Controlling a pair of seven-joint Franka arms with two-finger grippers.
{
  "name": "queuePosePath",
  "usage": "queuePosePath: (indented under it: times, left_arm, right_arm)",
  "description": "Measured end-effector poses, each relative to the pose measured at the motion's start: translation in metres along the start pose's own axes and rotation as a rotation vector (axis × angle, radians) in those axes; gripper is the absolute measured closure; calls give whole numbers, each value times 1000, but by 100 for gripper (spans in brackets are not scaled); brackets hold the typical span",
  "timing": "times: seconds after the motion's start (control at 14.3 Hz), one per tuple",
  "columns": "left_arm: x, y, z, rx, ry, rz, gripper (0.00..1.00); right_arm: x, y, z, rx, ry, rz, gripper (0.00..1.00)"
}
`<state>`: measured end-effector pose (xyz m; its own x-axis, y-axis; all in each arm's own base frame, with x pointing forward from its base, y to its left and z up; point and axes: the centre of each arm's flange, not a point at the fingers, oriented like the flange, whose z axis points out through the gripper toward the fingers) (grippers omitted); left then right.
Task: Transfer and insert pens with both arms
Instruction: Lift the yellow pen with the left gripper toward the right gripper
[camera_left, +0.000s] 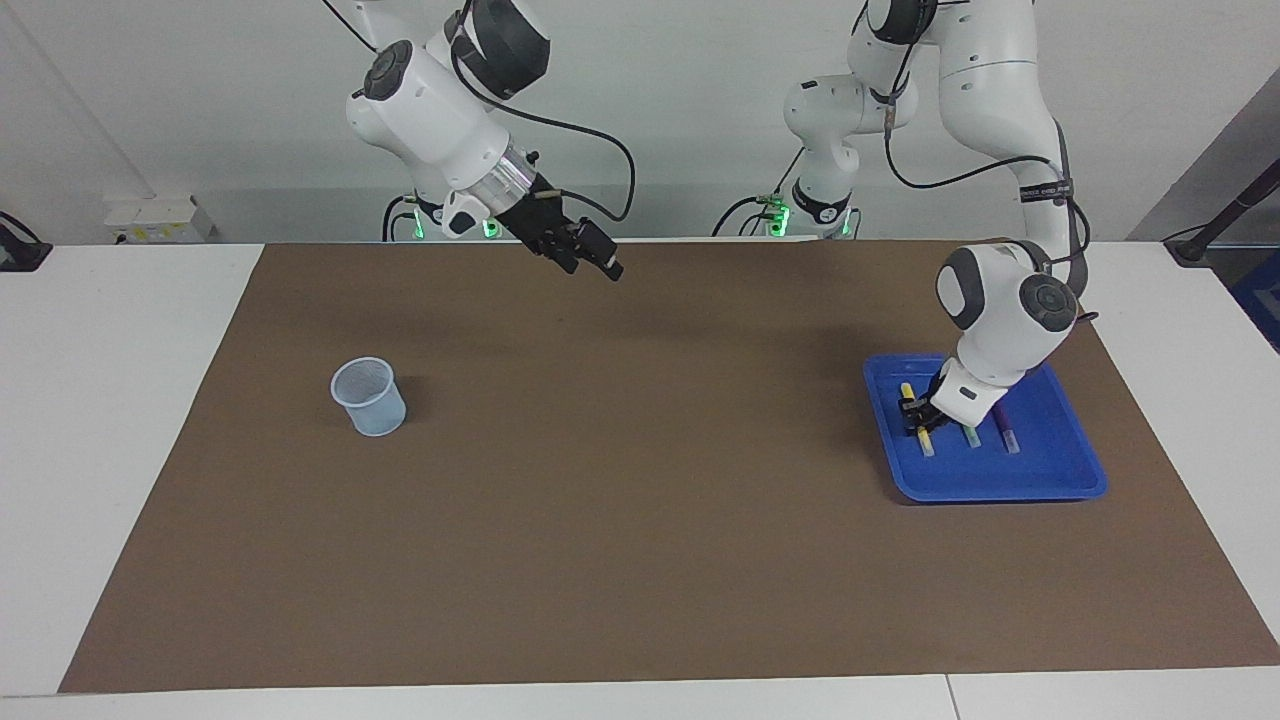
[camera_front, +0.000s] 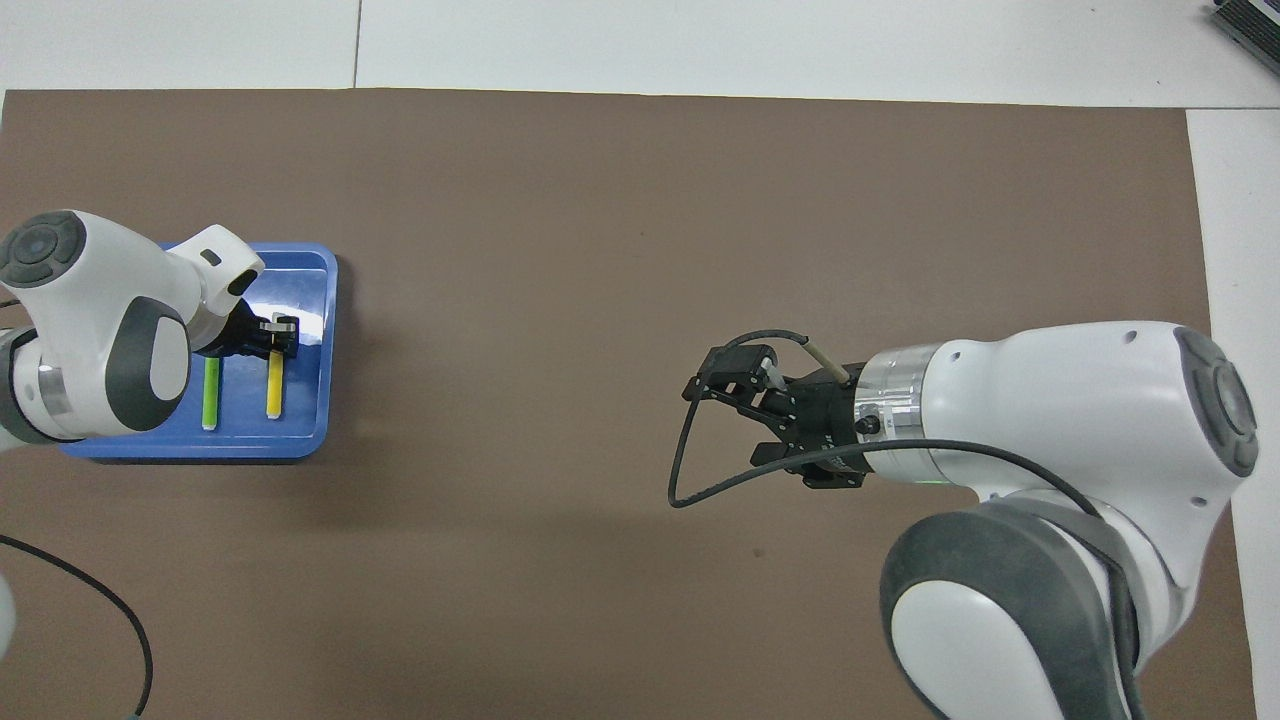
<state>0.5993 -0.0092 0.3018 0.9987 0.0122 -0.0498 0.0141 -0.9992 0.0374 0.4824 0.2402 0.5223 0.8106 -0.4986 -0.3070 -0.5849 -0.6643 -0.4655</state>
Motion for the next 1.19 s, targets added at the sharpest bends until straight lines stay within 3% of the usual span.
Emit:
queuePosePath:
  times: [0.56,0.91,1.19]
  left_arm:
    - [0,1,0,0,-2,-4,82]
    - [-1,3,-4,-4,-50,-13,82]
    - [11,6,-48,-15,-77,-109,82]
  right_arm:
    - [-15,-18,28,58,9,47,0]
    - [-14,-19,27,62,9,119,0]
    - [-14,-20,25,73,18,128,0]
